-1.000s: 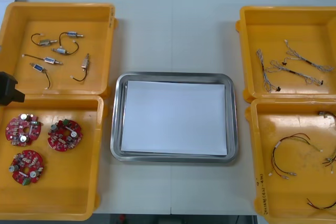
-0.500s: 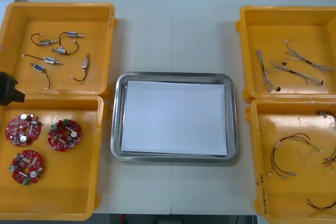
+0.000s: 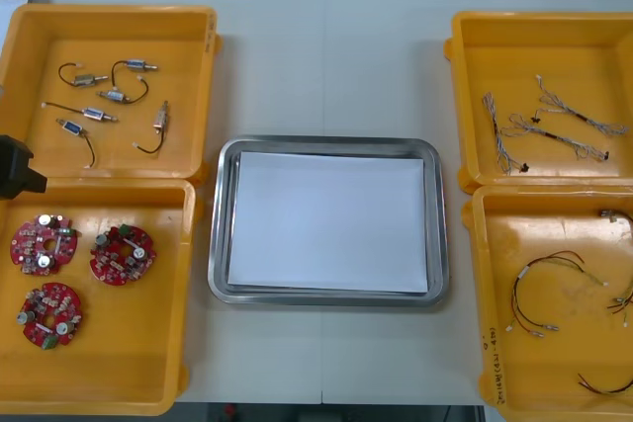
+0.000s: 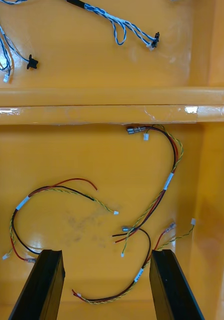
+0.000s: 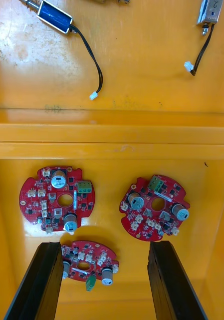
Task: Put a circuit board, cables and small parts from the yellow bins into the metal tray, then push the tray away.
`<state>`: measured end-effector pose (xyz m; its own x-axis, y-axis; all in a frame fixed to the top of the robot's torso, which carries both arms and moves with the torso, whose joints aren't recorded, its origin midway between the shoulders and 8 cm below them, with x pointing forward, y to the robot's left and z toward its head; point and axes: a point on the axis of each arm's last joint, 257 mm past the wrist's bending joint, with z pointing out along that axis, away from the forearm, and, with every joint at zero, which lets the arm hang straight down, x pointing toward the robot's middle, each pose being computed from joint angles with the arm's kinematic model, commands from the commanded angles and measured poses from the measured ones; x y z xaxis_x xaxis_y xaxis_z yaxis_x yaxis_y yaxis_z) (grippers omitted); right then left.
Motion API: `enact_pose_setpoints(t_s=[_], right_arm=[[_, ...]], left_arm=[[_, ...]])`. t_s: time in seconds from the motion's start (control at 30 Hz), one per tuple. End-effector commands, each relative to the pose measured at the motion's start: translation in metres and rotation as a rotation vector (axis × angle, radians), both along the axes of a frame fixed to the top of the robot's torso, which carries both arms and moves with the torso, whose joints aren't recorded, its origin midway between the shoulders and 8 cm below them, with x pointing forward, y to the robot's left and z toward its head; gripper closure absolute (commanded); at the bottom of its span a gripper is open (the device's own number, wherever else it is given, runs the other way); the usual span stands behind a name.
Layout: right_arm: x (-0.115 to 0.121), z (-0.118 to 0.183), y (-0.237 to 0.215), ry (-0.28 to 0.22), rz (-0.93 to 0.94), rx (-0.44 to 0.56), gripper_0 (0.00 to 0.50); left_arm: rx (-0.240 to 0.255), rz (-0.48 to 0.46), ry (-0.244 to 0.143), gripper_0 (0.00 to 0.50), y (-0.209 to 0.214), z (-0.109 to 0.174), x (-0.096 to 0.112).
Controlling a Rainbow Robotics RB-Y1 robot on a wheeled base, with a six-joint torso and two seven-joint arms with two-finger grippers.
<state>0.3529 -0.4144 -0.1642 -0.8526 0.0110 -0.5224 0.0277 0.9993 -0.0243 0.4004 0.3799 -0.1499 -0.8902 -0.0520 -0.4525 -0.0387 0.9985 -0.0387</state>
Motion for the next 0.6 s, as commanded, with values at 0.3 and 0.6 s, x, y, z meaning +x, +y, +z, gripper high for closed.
enact_pose_setpoints(t_s=[0.3,0.6], right_arm=[[-0.0055,0.0049,-0.0027,-0.016,-0.024,0.002,0.000],[-0.0055,0.0049,-0.0027,-0.016,-0.024,0.002,0.000]], left_arm=[[0.074,-0.042,-0.022,0.000,0.0158,0.0150,-0.0040],[0.074,-0.042,-0.022,0.000,0.0158,0.0150,-0.0040]])
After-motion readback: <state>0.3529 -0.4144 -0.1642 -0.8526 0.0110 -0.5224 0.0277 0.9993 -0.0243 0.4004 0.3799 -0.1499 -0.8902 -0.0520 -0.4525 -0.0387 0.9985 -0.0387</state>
